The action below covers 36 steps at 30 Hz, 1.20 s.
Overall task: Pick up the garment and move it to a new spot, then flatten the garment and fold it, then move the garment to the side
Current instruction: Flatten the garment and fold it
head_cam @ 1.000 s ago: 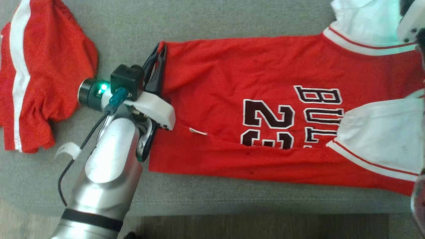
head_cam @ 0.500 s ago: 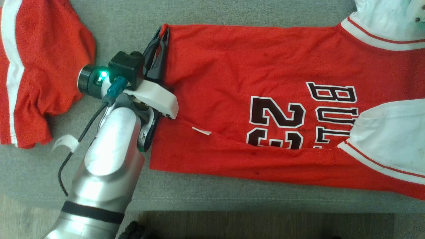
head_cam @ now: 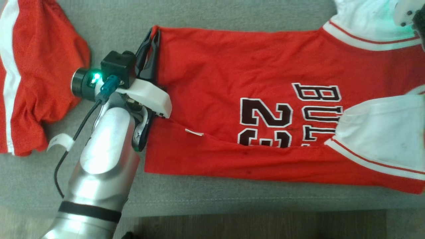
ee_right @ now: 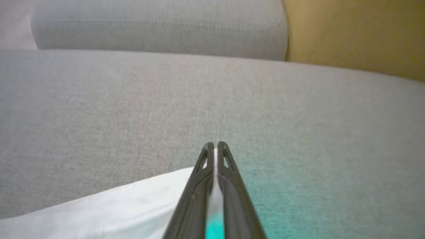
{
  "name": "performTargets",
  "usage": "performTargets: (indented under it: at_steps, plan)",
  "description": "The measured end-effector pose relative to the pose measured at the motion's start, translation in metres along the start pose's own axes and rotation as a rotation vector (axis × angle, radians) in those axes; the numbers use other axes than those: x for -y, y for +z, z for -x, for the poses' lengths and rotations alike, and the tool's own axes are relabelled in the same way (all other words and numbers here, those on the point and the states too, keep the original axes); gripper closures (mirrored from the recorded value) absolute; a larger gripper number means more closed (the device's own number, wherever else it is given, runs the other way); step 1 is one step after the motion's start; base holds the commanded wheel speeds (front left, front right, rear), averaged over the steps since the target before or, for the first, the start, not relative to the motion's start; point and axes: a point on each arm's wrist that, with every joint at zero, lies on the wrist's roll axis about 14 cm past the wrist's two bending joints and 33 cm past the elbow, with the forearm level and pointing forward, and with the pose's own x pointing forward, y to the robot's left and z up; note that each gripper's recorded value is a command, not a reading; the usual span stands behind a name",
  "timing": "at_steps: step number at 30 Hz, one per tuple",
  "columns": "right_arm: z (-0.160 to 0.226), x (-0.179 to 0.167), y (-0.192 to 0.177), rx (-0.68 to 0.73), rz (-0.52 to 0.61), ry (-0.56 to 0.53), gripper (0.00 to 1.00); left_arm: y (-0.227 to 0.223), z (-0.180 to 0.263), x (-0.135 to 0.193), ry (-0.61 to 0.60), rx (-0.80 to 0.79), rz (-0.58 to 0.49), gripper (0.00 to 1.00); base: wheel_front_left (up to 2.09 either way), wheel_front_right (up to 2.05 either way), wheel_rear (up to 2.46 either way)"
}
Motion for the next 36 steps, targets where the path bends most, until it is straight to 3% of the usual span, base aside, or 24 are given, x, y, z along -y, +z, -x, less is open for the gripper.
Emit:
performTargets:
  at_steps: [8, 13, 22, 36]
  plan:
    - [0.033, 0.002, 0.070, 0.269, -0.018, 0.007, 1.00, 0.025, 0.000, -0.004, 0.009, 0.049, -0.007, 1.00, 0.00, 0.00, 0.00]
    - [0.057, 0.007, 0.096, 0.347, -0.019, 0.009, 1.00, 0.036, 0.001, -0.009, 0.021, 0.067, -0.022, 1.00, 0.00, 0.00, 0.00]
    - [0.089, 0.009, 0.069, 0.300, -0.028, 0.027, 1.00, 0.060, 0.008, -0.002, 0.007, 0.112, -0.029, 1.00, 0.00, 0.00, 0.00]
    - [0.166, 0.006, 0.019, 0.164, -0.058, 0.109, 1.00, 0.047, 0.063, 0.010, -0.063, 0.066, -0.107, 1.00, 0.00, 0.00, 0.00]
